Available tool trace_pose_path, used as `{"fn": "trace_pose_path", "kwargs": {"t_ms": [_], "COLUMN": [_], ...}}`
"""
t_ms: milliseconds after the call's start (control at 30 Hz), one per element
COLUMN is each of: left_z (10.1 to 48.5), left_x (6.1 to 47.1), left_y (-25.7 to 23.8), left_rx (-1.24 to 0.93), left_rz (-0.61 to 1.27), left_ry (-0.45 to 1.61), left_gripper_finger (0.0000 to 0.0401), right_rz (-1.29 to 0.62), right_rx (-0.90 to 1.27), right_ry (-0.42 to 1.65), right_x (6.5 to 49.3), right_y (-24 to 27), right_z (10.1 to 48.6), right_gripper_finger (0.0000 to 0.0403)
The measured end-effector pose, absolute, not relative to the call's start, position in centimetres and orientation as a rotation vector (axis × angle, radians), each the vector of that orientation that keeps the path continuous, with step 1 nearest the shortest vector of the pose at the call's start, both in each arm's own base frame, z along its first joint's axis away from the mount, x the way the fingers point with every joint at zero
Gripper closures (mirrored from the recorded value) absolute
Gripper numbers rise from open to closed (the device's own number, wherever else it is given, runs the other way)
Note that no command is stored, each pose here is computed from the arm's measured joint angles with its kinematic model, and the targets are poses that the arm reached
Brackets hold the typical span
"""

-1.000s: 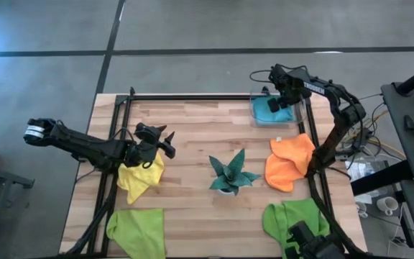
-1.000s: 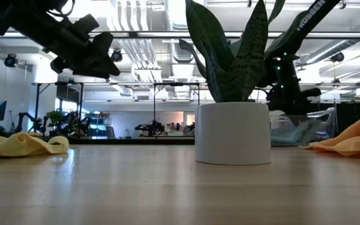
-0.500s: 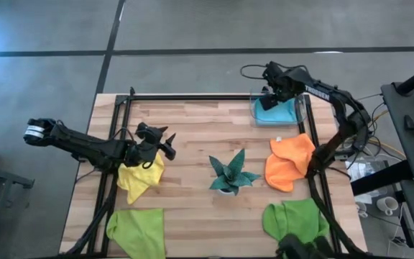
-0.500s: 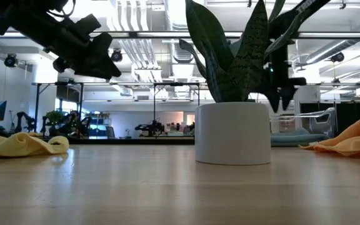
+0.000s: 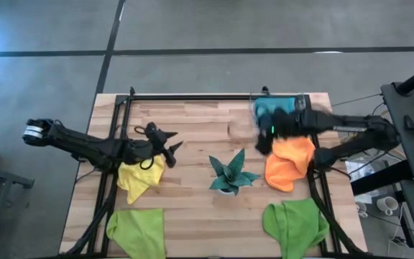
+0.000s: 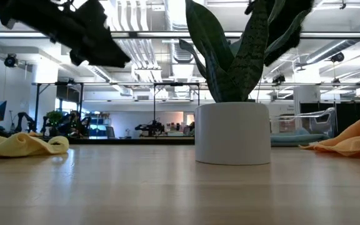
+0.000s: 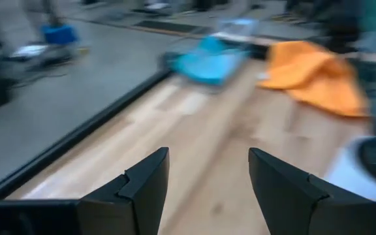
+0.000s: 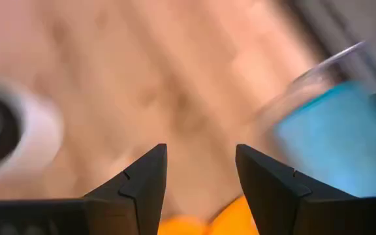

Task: Fold microfiber towels
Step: Fold the orange microfiber cloth

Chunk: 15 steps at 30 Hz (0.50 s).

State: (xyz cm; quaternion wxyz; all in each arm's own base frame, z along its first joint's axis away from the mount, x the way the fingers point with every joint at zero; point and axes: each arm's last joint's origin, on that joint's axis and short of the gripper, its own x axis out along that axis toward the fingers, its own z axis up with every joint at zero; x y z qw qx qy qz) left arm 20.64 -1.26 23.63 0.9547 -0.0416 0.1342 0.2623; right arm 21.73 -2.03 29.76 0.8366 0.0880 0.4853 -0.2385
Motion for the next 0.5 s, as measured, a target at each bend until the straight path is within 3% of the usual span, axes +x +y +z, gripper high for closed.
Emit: {"fn": "trace_pose_path", "kwargs": {"t_ms": [267, 500], "left_z": [24.0, 24.0], "left_x": [20.6, 20.7], "left_y": [-1.7, -1.7], "left_rx": [-0.088, -0.086], "left_rz": [0.369, 0.367], "left_ry": [0.286, 0.289], "left_gripper_finger": [0.0205, 0.0205], "right_rz": [-0.325, -0.233], "right_rx": [0.142, 0.166], "right_ry": [1.292, 1.396], "right_x": [20.3, 18.8], "right_y": [5.5, 9.8], "right_z": [22.4, 19.3], "right_gripper_finger": [0.0219, 0.0164]}}
